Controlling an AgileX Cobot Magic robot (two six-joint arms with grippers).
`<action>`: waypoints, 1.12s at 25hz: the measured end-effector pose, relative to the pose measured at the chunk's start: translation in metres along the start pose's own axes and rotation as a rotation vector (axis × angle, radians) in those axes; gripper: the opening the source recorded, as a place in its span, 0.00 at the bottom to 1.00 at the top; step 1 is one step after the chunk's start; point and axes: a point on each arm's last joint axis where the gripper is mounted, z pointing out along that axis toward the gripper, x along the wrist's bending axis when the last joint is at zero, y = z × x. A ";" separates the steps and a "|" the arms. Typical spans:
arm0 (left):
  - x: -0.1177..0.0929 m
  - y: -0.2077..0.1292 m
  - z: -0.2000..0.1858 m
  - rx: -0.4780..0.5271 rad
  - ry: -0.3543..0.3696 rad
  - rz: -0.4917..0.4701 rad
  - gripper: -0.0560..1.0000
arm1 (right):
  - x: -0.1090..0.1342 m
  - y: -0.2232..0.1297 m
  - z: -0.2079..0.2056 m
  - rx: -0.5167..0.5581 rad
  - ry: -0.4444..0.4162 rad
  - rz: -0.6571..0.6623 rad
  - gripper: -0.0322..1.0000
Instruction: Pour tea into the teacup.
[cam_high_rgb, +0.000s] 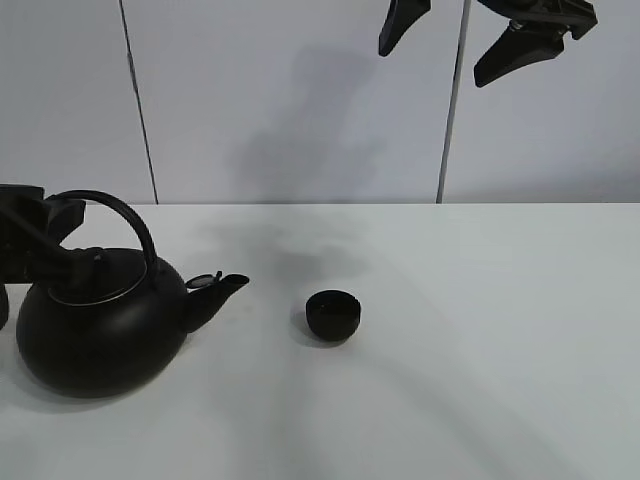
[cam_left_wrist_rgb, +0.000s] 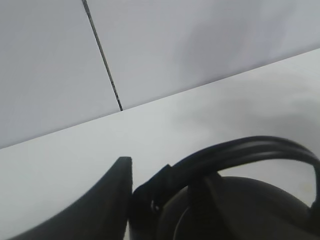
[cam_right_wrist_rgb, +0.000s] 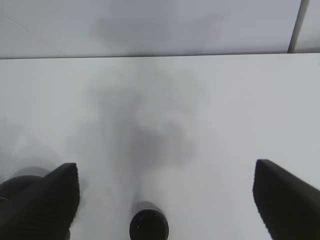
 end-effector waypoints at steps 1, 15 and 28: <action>0.000 0.000 0.000 -0.003 -0.001 0.000 0.33 | 0.000 0.000 0.000 0.000 0.000 0.000 0.66; -0.002 -0.016 -0.022 0.059 -0.043 -0.021 0.54 | 0.000 0.000 0.000 0.000 0.000 0.000 0.66; 0.009 0.027 -0.050 -0.151 -0.029 -0.040 0.62 | 0.000 0.000 0.000 0.001 0.000 0.000 0.66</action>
